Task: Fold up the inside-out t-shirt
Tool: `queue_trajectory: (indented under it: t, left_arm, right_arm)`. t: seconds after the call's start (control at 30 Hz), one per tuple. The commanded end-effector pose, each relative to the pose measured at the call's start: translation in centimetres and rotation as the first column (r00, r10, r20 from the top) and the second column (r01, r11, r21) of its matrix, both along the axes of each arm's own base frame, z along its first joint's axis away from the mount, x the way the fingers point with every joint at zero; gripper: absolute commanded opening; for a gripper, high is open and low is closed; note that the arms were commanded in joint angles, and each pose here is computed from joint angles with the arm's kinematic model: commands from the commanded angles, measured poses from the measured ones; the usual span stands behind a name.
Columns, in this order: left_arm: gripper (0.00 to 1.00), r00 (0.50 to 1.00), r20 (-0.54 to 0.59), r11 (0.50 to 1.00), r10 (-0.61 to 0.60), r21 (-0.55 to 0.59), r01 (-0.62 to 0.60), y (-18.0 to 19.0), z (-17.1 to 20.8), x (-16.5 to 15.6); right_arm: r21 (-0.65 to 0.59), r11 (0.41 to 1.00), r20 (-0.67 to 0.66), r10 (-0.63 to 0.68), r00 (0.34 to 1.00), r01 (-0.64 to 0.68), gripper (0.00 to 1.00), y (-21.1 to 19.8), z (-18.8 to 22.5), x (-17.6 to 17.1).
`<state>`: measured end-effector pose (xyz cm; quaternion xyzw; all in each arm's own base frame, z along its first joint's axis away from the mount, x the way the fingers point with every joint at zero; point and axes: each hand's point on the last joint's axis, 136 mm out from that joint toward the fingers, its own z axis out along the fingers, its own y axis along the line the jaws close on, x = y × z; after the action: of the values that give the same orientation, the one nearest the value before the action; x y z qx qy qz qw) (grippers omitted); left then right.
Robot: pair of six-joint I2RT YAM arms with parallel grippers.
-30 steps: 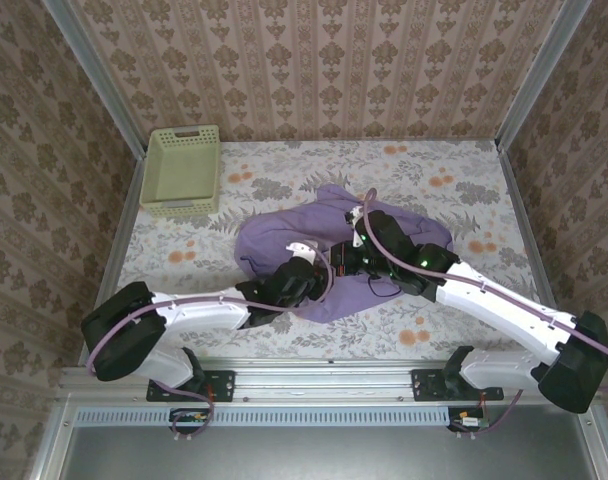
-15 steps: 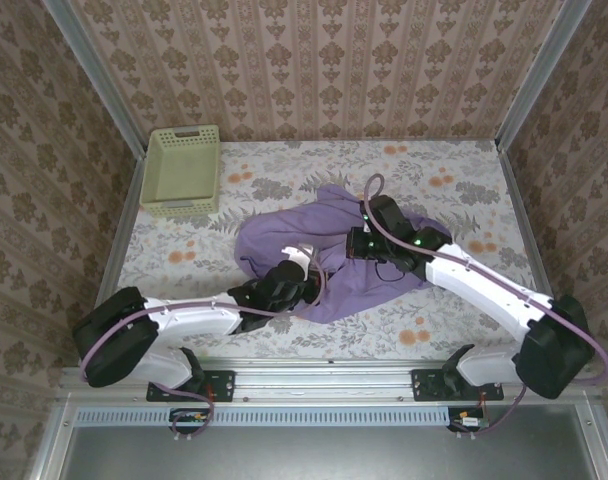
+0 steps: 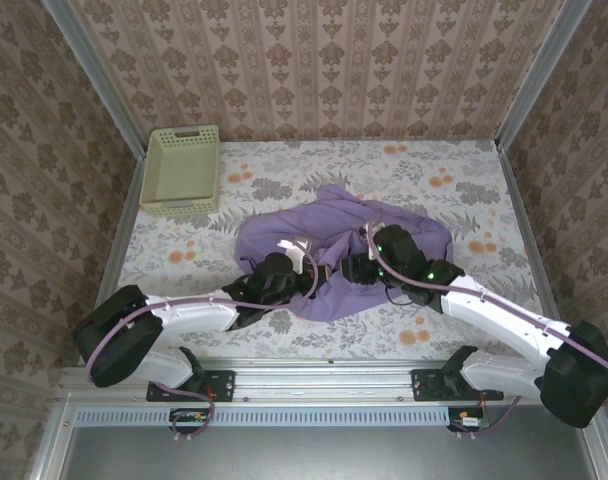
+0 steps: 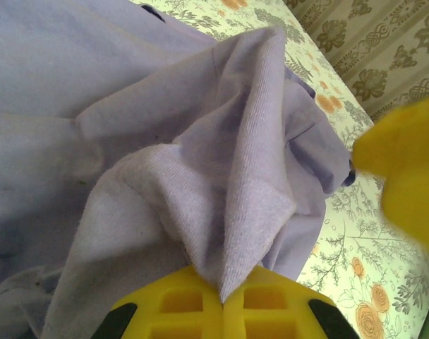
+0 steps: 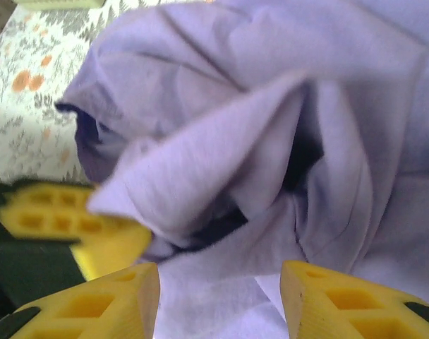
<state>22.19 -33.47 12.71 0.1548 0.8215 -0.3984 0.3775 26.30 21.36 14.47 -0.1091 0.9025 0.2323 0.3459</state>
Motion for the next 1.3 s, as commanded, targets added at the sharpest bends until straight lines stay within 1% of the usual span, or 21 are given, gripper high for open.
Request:
queue_trajectory:
  t: [0.0,0.1,0.2,0.3,0.5,0.73,0.83,0.93,1.03,1.07,1.13,1.27]
  left_arm:
    - [0.0,0.999,-0.014,0.998,-0.034,-0.045,0.033,-0.6,0.3,-0.2]
    - [0.0,0.999,-0.02,0.998,-0.034,-0.044,0.033,-0.5,0.3,-0.2]
    - [0.0,0.999,-0.024,0.999,-0.034,-0.041,0.033,-0.4,0.1,-0.3]
    - [0.0,0.999,-0.028,0.999,-0.03,-0.042,0.029,-0.4,0.0,-0.3]
    - [0.0,0.999,-0.024,0.998,-0.033,-0.045,0.032,-0.4,0.1,-0.3]
    - [0.0,0.999,-0.023,0.998,-0.035,-0.046,0.034,-0.3,0.1,-0.3]
    - [0.0,0.999,-0.022,0.998,-0.03,-0.047,0.029,-0.2,0.1,-0.2]
    - [0.0,0.999,-0.027,0.999,-0.017,-0.041,0.016,0.1,-0.2,0.0]
    - [0.0,0.999,-0.037,1.0,-0.005,-0.028,0.004,0.5,-0.6,0.2]
    - [0.01,0.999,-0.038,1.0,-0.002,-0.023,0.001,0.6,-0.7,0.3]
    - [0.05,0.999,-0.038,1.0,0.009,-0.009,-0.009,0.9,-0.9,0.4]
    - [0.11,0.999,-0.044,1.0,0.012,0.012,-0.011,1.1,-1.2,0.6]
  right_arm:
    - [0.067,0.992,0.078,0.103,0.992,-0.108,0.49,1.9,-0.4,-0.2]
    - [0.052,0.991,0.116,0.119,0.986,-0.126,0.43,2.5,-1.1,0.7]
    - [0.054,0.987,0.14,0.142,0.98,-0.15,0.39,3.3,-1.3,1.5]
    - [0.08,0.982,0.17,0.157,0.973,-0.173,0.39,4.1,-1.2,1.7]
    - [0.07,0.977,0.192,0.183,0.964,-0.199,0.37,4.4,-1.4,1.7]
    - [0.042,0.977,0.172,0.201,0.965,-0.211,0.29,5.0,-2.4,1.8]
    - [0.022,0.979,0.169,0.196,0.966,-0.203,0.19,5.1,-2.5,1.8]
    - [0.001,0.982,0.168,0.184,0.968,-0.187,0.07,4.8,-2.3,1.7]
    - [-0.021,0.987,0.157,0.161,0.974,-0.16,0.0,4.2,-1.8,1.4]
    - [-0.029,0.988,0.15,0.153,0.977,-0.15,0.0,3.9,-1.7,1.3]
    - [-0.045,0.991,0.132,0.128,0.983,-0.123,0.0,3.2,-1.3,1.1]
    - [-0.067,0.994,0.106,0.095,0.99,-0.089,0.0,1.9,-0.2,0.2]
